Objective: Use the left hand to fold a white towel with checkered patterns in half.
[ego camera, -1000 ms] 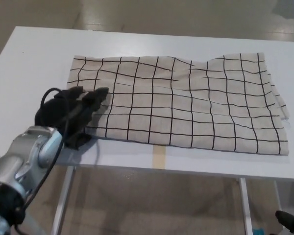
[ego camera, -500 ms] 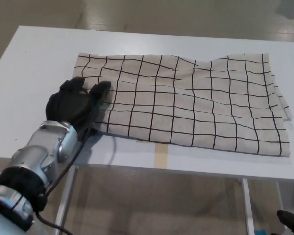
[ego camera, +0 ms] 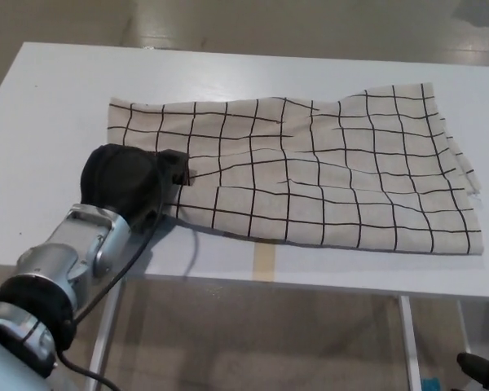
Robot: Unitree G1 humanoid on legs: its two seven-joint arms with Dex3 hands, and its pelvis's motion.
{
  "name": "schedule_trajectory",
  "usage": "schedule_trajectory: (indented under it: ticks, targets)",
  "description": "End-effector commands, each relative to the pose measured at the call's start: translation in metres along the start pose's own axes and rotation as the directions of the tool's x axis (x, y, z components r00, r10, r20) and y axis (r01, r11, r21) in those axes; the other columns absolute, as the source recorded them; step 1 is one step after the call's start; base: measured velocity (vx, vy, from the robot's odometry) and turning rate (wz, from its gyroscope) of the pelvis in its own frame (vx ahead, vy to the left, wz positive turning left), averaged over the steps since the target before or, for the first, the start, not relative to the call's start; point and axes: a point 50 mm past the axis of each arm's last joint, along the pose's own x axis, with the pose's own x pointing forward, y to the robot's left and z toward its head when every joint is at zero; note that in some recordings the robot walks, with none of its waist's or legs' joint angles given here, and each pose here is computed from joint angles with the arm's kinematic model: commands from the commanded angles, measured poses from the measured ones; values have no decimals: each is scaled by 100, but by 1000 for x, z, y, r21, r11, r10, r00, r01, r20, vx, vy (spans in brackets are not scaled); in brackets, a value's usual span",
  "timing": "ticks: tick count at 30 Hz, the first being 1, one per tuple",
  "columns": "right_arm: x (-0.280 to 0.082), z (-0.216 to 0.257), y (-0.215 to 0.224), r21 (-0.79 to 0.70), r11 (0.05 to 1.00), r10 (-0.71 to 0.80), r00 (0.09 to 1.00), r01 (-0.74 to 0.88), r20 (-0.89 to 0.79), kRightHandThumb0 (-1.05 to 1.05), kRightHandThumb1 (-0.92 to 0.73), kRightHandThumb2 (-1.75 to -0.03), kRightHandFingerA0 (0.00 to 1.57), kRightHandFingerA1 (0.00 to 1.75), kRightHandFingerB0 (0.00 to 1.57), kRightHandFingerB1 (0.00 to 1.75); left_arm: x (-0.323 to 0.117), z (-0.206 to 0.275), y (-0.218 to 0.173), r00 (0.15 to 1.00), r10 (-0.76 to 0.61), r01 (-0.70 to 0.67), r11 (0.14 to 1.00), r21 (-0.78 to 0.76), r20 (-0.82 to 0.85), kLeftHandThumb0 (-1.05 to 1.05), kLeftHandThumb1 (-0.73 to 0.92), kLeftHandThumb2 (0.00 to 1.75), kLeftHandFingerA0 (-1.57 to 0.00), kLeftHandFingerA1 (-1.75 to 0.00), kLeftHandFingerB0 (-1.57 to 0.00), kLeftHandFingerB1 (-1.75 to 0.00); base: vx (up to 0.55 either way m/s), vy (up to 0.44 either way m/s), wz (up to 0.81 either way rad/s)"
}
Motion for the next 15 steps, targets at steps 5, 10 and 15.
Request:
schedule_trajectory:
  ticks: [5, 10, 15]
  targets:
    - [-3, 2, -2, -48, 999, -7, 1000, 8, 29, -24, -69, -61, 52, 63, 60, 58, -13, -33, 12, 997, 79, -79, 997, -6, -3, -32, 51, 81, -110, -142, -86, -129, 0, 0, 0]
    - [1, 3, -1, -49, 999, -1, 1000, 2, 28, -24, -69, -61, 53, 63, 60, 59, -17, -64, 30, 990, 113, -110, 993, 32, -81, -32, 50, 80, -110, -142, -85, -128, 0, 0, 0]
    - [0, 1, -1, -32, 999, 0, 1000, 1, 28, -24, -69, -60, 54, 63, 61, 59, -19, -100, 65, 967, 168, -143, 980, 138, -190, -31, 49, 81, -112, -142, -86, -128, 0, 0, 0]
